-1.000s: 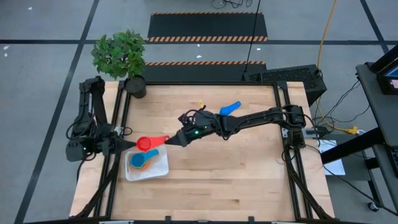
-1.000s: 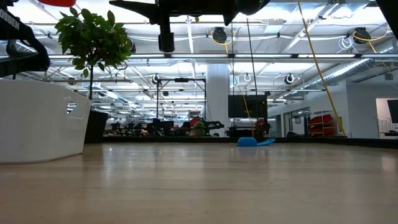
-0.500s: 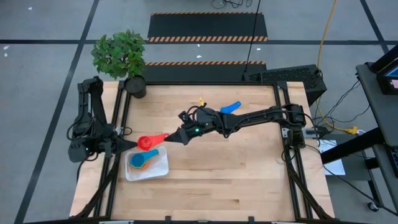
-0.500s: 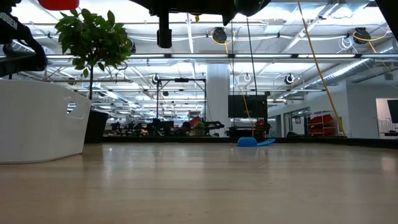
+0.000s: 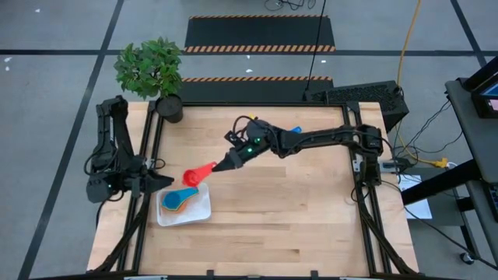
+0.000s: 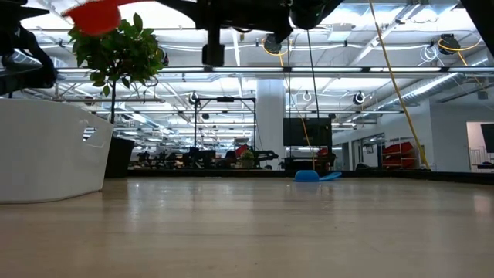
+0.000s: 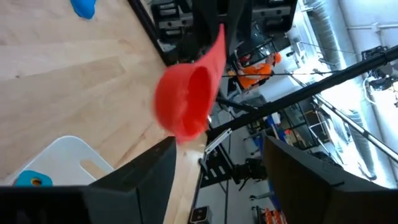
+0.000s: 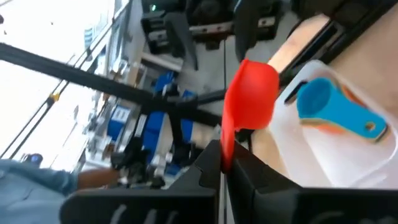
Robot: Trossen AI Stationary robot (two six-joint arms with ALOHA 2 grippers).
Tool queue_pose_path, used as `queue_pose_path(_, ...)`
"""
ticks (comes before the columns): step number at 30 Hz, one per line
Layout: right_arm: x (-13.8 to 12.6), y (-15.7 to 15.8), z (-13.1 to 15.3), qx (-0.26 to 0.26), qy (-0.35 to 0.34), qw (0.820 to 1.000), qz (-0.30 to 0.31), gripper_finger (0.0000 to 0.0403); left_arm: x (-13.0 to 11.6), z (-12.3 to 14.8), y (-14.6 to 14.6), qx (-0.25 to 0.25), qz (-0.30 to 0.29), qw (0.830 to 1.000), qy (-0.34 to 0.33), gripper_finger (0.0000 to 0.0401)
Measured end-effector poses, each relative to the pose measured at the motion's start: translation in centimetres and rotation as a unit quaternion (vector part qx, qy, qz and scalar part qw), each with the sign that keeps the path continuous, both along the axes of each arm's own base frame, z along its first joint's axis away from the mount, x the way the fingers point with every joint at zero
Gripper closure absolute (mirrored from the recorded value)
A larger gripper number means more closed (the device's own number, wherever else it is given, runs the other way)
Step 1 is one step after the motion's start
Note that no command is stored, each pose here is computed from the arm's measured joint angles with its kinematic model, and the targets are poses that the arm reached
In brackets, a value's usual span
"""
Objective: Nest measuring cups in basket
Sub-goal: Stack the red measuring cup on top of the light blue measuring cup in the white bin
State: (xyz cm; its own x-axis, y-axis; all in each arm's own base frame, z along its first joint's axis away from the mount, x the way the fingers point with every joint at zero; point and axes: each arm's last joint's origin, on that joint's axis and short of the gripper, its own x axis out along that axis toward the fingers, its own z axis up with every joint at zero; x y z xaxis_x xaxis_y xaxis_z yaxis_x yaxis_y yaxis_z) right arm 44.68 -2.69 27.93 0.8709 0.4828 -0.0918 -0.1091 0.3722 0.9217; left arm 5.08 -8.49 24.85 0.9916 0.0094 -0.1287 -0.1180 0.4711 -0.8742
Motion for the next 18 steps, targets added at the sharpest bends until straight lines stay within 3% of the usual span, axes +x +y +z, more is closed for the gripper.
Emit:
queue_pose_path(6, -1.7, -0.9, 1.6, -0.007, 0.024, 0.999, 0.045, 0.0403, 0.1, -0.4, -0.6, 0.018, -0.066, 0.997, 0.037, 0.0188)
queue_pose_path(11, -3.8, -1.5, 3.3, -0.036, 0.046, 0.997, 0.052, 0.0403, 0.0, -1.3, -1.6, 0.038, -0.149, 0.983, 0.100, 0.0209)
queue_pose_path(14, -5.0, -1.8, 3.8, -0.051, 0.073, 0.995, 0.052, 0.0403, -0.2, -2.3, -2.0, 0.045, -0.203, 0.964, 0.167, 0.0210)
queue_pose_path(18, -6.4, -2.2, 4.1, -0.069, 0.102, 0.991, 0.055, 0.0403, -0.6, -3.6, -2.3, 0.068, -0.267, 0.925, 0.263, 0.0210)
